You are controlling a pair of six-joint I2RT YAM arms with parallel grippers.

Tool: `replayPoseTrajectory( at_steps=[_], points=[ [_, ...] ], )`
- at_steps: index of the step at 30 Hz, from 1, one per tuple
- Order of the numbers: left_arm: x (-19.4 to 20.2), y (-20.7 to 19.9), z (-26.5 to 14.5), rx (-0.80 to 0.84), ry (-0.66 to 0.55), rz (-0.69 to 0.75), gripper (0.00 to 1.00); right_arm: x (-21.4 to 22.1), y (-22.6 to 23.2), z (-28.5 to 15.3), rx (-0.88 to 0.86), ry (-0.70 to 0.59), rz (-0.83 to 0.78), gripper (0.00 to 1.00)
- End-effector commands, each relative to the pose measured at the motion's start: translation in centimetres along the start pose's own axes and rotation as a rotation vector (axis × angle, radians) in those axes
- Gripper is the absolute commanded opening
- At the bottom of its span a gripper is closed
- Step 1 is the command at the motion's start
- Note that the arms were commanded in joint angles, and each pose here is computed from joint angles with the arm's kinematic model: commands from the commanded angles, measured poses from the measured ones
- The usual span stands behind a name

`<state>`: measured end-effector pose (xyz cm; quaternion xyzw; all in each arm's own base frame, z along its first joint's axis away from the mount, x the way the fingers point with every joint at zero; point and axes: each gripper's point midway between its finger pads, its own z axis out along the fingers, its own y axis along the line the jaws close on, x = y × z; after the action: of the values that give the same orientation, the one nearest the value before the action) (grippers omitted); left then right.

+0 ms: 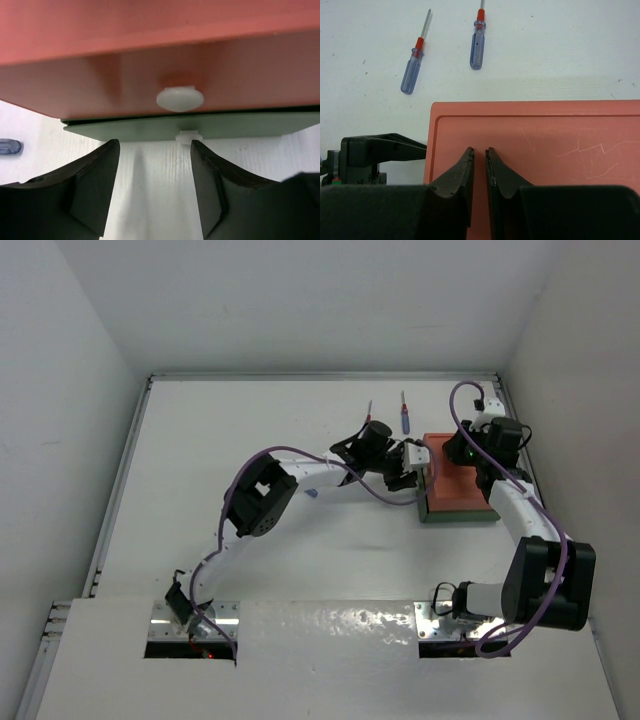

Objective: Sort the tools into containers

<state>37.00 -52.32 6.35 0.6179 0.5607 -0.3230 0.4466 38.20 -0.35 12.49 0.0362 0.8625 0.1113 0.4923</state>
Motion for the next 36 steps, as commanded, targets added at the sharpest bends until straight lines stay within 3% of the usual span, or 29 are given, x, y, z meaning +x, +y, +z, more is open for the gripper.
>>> replayPoseTrajectory(
  at_steps=[1,6,17,25,28,31,36],
  points=[
    [-2.4,-0.4,0.9,0.027,-0.051,0.031,0.55,11.7,-0.8,-1.7,0.053,0.393,0.109,0.16],
    [-2.0,-1.7,1.1,0.076,-0.041,0.015,0.49,11.8,-0.9,-1.7,0.057,0.398,0.111,0.16],
    [-2.5,-1.8,1.7,0.067,-0.055,-0.027,0.49,12.3,-1.0,-1.5,0.063,0.413,0.122,0.15],
    [-2.1,-1.3,2.4,0.063,-0.030,-0.029,0.26,12.5,-1.0,-1.6,0.065,0.424,0.120,0.15],
    [-1.8,-1.5,2.3,0.076,-0.007,-0.022,0.28,12.3,-1.0,-1.5,0.065,0.421,0.120,0.15],
    [-1.1,-1.9,2.1,0.088,0.023,-0.039,0.35,12.3,-1.1,-1.4,0.064,0.421,0.118,0.15],
    [-0.6,-0.9,2.3,0.037,0.053,-0.053,0.35,12.1,-1.1,-1.2,0.067,0.421,0.124,0.15]
  ],
)
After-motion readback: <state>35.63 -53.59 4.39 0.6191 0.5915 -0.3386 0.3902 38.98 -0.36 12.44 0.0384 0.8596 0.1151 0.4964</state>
